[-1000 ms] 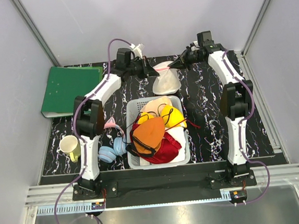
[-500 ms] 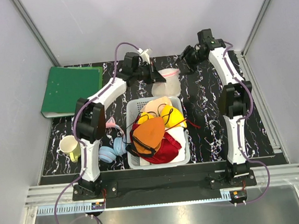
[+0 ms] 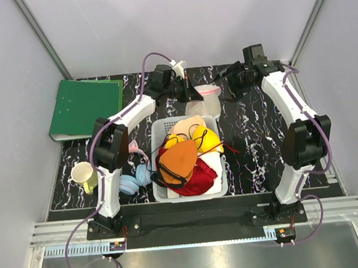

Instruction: Place the bra in the laundry bag and zip it closed

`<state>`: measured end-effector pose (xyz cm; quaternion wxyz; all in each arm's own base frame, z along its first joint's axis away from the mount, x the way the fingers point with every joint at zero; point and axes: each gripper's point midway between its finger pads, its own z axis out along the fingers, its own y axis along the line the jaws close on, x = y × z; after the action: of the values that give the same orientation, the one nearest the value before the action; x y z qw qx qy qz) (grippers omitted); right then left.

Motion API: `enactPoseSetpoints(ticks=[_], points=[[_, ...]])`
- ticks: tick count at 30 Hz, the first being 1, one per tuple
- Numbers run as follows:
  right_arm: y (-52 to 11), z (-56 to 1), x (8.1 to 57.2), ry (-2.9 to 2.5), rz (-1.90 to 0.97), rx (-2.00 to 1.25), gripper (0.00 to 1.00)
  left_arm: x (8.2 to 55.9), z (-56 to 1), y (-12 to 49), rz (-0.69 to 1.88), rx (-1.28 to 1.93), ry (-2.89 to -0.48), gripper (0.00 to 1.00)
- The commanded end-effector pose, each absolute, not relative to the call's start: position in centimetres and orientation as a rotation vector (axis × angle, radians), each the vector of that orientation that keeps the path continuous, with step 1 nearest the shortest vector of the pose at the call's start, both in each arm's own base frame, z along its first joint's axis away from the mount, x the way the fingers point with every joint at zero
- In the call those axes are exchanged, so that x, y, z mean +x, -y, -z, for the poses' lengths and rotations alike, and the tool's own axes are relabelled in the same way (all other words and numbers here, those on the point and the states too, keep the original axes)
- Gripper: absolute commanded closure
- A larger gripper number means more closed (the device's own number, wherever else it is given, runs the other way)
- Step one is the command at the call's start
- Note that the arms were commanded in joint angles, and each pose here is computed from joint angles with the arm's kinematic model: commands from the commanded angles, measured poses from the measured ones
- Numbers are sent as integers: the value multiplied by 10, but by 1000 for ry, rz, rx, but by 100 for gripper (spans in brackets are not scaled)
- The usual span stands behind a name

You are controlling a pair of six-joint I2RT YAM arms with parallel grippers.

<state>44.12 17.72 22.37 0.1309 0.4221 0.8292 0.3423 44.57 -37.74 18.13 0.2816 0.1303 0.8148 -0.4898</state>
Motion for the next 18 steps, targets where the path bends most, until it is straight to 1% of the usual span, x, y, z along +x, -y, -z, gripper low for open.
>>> enactPoseSetpoints(ticks=[1, 3, 4, 8, 14, 15, 18], points=[[-203, -236, 463, -2280, -1108, 1299, 27, 441, -213, 381, 1314, 387, -2085, 100], [-210, -233, 466, -2281, -1123, 1312, 37, 439, -214, 382, 1314, 391, -2085, 100], [-211, -229, 469, -2272, -1114, 1327, 39, 439, -216, 382, 1316, 391, -2082, 100], [-219, -227, 468, -2283, -1113, 1325, 43, 439, -218, 382, 1310, 401, -2078, 100], [-207, -222, 456, -2240, -1047, 1406, 49, 441, -223, 383, 1299, 413, -2072, 100], [-207, -218, 455, -2244, -1039, 1416, 54, 441, -223, 383, 1298, 411, -2072, 100], [-206, -214, 459, -2229, -1025, 1450, 64, 441, -229, 383, 1306, 413, -2063, 100]])
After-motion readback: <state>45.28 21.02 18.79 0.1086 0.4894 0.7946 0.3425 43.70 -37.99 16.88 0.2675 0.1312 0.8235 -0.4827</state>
